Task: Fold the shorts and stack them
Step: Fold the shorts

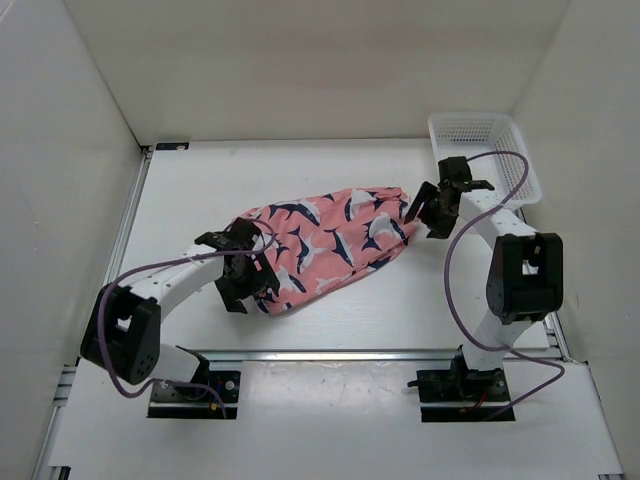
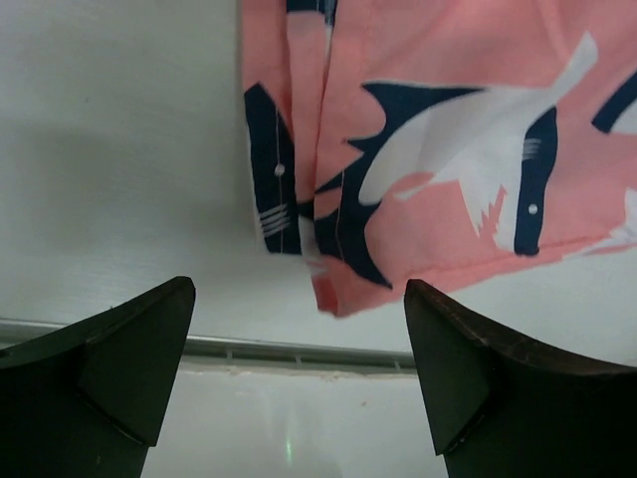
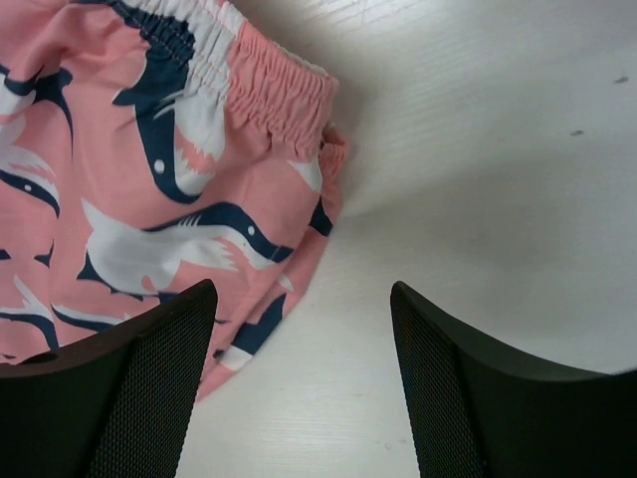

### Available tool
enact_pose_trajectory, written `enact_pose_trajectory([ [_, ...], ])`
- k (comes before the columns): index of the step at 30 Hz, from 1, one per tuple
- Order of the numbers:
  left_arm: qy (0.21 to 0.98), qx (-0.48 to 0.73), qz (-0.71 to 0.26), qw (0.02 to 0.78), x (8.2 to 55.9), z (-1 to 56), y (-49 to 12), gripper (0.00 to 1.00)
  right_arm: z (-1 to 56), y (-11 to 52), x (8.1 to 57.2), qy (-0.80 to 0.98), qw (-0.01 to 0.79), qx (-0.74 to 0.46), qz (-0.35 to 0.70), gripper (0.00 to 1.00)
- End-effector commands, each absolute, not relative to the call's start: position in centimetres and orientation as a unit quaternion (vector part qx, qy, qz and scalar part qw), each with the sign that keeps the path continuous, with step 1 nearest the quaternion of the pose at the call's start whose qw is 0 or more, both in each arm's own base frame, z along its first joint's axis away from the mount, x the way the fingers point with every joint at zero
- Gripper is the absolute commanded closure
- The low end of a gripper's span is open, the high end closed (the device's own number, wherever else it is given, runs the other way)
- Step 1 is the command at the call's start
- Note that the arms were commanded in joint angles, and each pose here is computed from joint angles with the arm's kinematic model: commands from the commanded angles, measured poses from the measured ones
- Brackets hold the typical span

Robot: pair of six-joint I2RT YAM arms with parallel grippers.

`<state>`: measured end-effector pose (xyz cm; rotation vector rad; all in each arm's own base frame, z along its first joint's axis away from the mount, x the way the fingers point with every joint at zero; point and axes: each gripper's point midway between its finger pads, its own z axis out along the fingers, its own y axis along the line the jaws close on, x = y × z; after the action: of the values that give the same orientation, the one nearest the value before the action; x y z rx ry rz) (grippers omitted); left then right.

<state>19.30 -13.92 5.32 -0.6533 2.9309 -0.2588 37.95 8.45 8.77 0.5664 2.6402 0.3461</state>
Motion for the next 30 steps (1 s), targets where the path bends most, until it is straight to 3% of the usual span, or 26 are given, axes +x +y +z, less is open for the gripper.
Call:
enact_pose_trajectory([
  [1, 0.966, -0.223, -0.108, 0.072, 20.9, 4.4, -15.3, 0.04, 8.3, 9.9, 40.0, 0.938, 0.217, 0.212, 0.168, 0.25],
  [4, 0.969, -0.225, -0.087, 0.057, 21.6, 2.6, -15.4, 0.17, 7.1, 10.0, 40.7, 0.939, 0.207, 0.218, 0.166, 0.25],
  [7, 0.972, -0.217, -0.069, 0.058, 23.5, 1.9, -14.3, 0.61, 6.2, 10.4, 41.1, 0.941, 0.202, 0.219, 0.162, 0.25],
  [8, 0.972, -0.221, -0.061, 0.058, 24.0, 1.6, -13.7, 0.9, 6.1, 10.2, 41.1, 0.941, 0.204, 0.22, 0.156, 0.26],
  [12, 0.961, -0.264, -0.039, 0.07, 26.0, 2.5, -9.9, 0.9, 5.5, 10.0, 39.5, 0.945, 0.197, 0.22, 0.142, 0.25],
  [16, 0.956, -0.27, -0.05, 0.098, 28.0, 4.1, -9.0, 0.9, 5.3, 10.9, 39.2, 0.942, 0.196, 0.212, 0.17, 0.15],
  [20, 0.961, -0.26, -0.044, 0.088, 28.7, 3.5, -9.0, 0.9, 4.5, 11.9, 39.3, 0.941, 0.184, 0.213, 0.187, 0.15],
  [23, 0.958, -0.269, -0.042, 0.086, 29.4, 3.3, -8.6, 0.9, 3.2, 12.8, 38.8, 0.94, 0.17, 0.22, 0.197, 0.21],
  [27, 0.959, -0.266, -0.048, 0.082, 29.7, 3.3, -8.3, 0.9, 2.6, 13.8, 39.0, 0.94, 0.173, 0.224, 0.189, 0.48],
  [30, 0.958, -0.27, -0.05, 0.082, 29.8, 3.3, -7.3, 0.9, 2.3, 14.2, 39.4, 0.942, 0.185, 0.221, 0.174, 0.51],
])
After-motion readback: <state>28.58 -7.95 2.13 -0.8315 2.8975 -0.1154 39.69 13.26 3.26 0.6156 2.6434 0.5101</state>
